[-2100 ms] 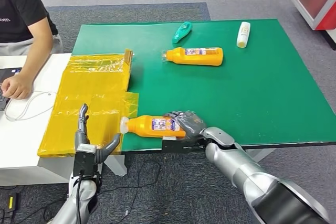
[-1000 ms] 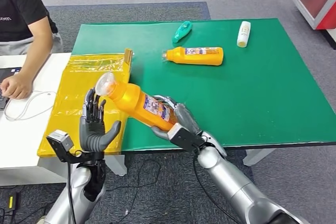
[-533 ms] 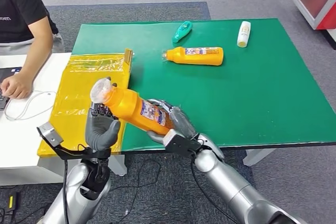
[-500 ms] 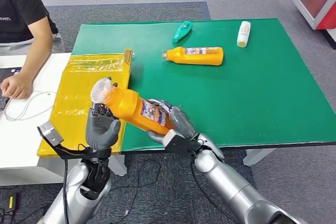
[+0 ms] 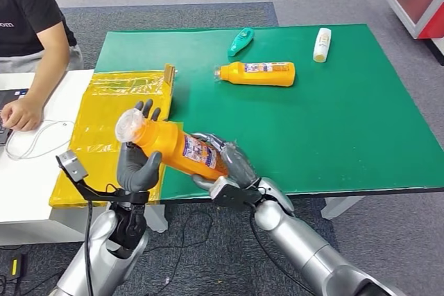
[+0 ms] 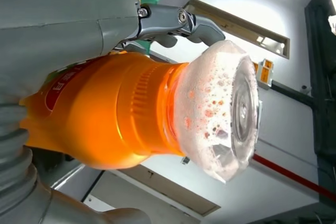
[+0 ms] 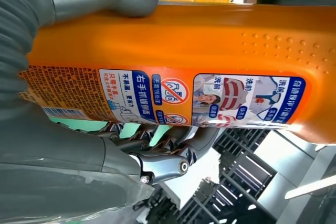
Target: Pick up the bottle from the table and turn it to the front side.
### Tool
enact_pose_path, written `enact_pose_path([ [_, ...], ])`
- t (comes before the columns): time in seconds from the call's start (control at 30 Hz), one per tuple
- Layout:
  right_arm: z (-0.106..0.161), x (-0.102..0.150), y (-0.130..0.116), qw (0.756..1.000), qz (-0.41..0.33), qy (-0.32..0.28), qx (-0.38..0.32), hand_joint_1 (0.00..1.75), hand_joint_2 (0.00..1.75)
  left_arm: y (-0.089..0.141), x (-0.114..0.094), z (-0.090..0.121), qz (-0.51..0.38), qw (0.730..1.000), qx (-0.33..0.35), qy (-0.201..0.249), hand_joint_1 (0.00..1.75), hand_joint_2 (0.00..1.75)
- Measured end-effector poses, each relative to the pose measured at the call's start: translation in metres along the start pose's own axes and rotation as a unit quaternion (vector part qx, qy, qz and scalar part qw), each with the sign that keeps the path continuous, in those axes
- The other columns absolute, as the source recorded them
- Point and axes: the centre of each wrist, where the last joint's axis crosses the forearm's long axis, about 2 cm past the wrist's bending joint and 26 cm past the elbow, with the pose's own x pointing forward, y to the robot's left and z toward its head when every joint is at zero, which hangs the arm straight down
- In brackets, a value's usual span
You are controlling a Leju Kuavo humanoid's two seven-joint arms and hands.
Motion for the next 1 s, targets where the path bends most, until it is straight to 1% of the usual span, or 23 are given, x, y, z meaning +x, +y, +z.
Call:
enact_pose_path([
  [0.13,0.001,0.000,0.001,1.000,0.014,-0.003,-0.002,1.75,1.75,0.002,-0.001,-0.001,-0.009,1.000,0.007,0.006,0.00,1.75],
  [0.43,0.001,0.001,0.001,1.000,0.021,-0.005,-0.010,1.75,1.75,0.006,-0.005,0.000,-0.022,0.999,0.018,0.017,0.00,1.75],
  [0.87,-0.004,0.004,-0.005,1.000,0.015,-0.016,-0.015,1.75,1.75,0.012,-0.010,-0.002,-0.029,0.999,0.014,0.033,0.00,1.75],
  [1.0,-0.005,0.005,-0.006,1.000,0.003,-0.016,-0.013,1.75,1.75,0.013,-0.011,-0.004,-0.033,0.999,0.008,0.032,0.00,1.75],
])
